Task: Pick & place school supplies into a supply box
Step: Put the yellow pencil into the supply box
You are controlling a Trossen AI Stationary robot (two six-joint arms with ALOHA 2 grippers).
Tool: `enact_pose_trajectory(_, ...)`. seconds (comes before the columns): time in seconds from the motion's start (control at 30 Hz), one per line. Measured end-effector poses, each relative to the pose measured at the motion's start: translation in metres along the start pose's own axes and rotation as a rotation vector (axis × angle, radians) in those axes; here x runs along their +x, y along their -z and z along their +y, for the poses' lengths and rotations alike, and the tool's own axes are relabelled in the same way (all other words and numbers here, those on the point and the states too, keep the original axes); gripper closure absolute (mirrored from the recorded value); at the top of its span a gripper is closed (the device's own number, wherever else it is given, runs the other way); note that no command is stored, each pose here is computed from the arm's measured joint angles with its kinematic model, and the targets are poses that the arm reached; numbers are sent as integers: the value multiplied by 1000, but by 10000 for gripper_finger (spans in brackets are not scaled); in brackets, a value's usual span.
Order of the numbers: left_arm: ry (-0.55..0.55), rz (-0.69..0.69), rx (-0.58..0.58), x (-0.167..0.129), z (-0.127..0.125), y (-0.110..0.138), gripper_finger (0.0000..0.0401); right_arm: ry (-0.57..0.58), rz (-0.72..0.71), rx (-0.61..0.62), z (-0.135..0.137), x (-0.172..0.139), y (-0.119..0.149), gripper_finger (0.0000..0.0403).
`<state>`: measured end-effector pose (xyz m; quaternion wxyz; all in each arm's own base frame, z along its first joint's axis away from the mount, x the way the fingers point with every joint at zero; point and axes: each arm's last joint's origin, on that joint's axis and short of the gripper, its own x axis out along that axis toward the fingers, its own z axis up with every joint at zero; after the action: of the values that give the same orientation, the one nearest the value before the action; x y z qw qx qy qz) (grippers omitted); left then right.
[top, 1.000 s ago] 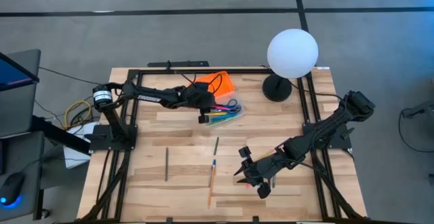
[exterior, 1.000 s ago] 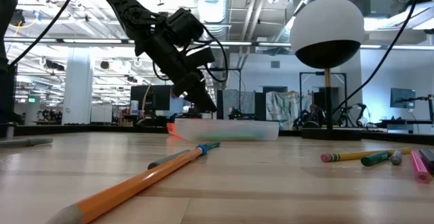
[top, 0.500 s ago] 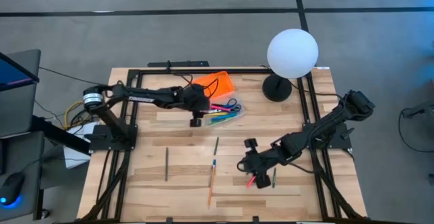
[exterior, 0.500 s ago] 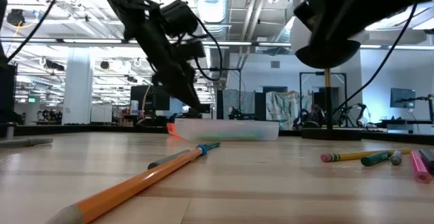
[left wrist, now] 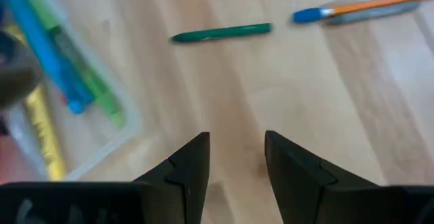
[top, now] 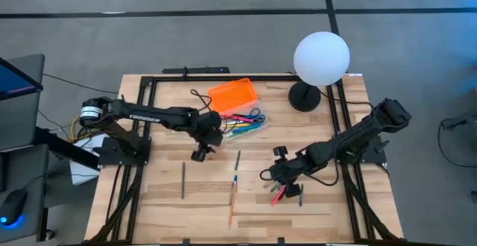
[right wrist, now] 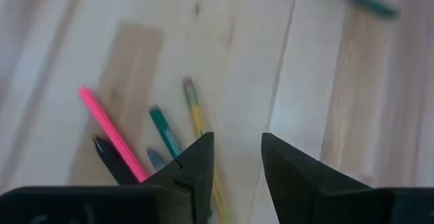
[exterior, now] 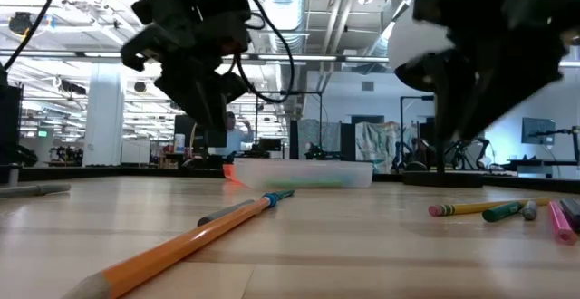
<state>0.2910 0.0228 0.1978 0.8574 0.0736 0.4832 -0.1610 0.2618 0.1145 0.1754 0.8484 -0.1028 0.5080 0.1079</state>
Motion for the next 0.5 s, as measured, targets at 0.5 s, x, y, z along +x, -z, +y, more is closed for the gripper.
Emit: enact_pose_trajectory(0.5, 28, 110, -82, 4, -20, 4, 265, -71, 42, -6, -15, 17, 25, 287)
